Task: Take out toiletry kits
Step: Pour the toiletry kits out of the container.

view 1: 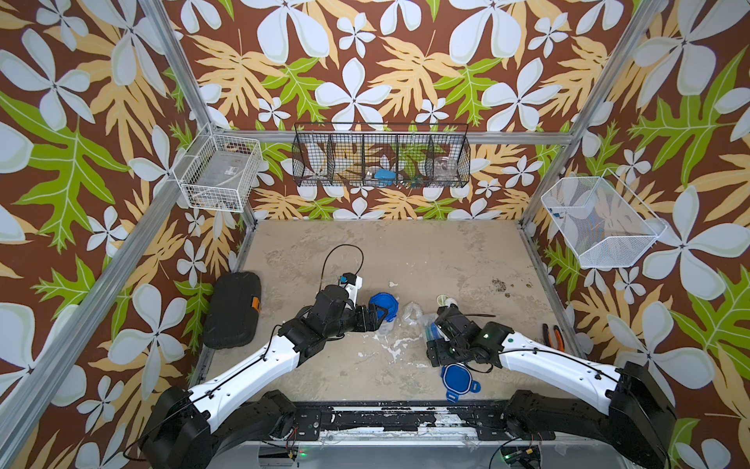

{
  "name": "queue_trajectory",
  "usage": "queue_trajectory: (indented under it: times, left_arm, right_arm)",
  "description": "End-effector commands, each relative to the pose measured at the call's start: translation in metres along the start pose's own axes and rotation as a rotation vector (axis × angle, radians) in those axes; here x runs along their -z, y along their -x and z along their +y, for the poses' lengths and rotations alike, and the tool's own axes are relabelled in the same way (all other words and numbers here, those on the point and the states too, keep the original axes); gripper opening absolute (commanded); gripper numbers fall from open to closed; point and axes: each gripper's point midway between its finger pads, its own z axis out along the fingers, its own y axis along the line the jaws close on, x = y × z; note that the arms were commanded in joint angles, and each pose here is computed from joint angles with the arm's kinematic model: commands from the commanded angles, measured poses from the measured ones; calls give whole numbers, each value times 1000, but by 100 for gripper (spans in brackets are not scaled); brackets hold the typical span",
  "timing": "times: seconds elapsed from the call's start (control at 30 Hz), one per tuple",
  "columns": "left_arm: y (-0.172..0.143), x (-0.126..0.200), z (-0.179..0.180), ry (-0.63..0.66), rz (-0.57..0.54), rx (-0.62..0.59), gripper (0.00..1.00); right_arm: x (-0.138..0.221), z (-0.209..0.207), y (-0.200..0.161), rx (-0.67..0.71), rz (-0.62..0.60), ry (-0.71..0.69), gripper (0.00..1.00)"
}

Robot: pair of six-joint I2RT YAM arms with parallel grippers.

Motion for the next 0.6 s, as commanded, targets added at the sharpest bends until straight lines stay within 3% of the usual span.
queue_trajectory:
  times: [0.0,0.23,0.4,0.57]
  left_arm:
    - [3,2,-3,-16,-19,-1,84]
    - [1,5,-2,-16,-19,1,84]
    - [1,7,-2,-13,-17,2,84]
    - [1,11,-1,-4,-21,-4,84]
  right_arm:
    - [-1,8,16,-25,-134,37,92]
    - [-9,18,7,23,-207,53,85]
    - [-29,4,-10,-9,-181,17,71]
    - [-28,2,-9,-26,-228,37,69]
